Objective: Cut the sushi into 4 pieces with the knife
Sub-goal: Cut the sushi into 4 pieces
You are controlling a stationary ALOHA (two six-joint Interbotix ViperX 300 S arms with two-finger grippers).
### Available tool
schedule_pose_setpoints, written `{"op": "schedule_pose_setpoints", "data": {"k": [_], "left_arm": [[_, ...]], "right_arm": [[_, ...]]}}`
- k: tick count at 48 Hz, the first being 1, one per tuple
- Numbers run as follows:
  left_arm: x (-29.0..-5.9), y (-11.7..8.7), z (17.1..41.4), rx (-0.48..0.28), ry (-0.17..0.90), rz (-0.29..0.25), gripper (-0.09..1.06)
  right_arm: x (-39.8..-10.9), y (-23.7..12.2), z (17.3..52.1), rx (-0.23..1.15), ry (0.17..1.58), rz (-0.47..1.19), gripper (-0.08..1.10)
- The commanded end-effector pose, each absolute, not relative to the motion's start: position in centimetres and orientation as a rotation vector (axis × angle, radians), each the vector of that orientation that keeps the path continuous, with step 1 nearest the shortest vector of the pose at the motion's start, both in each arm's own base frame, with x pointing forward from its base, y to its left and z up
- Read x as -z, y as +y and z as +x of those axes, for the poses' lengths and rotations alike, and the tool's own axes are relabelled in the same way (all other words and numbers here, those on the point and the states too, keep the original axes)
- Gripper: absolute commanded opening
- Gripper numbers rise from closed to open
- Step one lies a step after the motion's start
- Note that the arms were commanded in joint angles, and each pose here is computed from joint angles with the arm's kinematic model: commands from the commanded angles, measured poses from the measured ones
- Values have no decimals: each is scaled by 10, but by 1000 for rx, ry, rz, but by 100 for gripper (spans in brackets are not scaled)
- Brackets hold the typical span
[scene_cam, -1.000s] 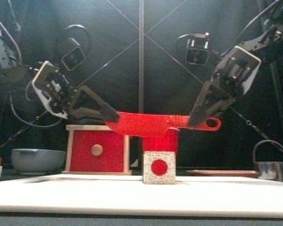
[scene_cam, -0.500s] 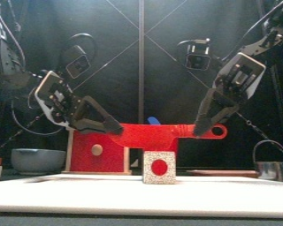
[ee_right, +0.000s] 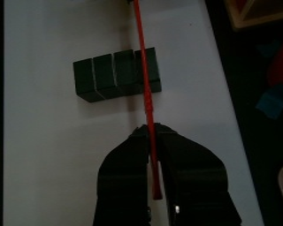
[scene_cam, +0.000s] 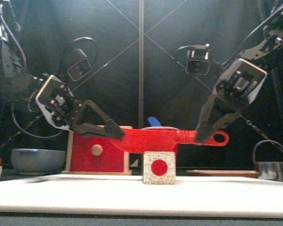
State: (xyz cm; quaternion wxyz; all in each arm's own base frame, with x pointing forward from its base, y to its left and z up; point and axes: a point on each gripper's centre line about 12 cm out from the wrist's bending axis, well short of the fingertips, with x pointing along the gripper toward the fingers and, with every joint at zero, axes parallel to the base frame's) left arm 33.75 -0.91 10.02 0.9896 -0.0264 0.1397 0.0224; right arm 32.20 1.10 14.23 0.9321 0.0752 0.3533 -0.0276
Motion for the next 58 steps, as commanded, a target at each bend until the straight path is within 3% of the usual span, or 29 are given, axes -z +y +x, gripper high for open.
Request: {"op": "schedule_pose_setpoints", "data": {"k": [1, 23, 41, 58], "left_arm": [[-104, -10, 348, -46, 270, -58, 27], [-84, -15, 352, -45, 369, -67, 27], [-67, -13, 349, -90, 441, -90, 27], [-68, 2, 349, -133, 446, -98, 27]], "right_arm": [[-151, 11, 328, 57, 694, 159, 5], [-143, 18, 333, 41, 717, 154, 5], [-107, 17, 334, 54, 825, 144, 5], [-117, -5, 333, 97, 792, 140, 5]]}}
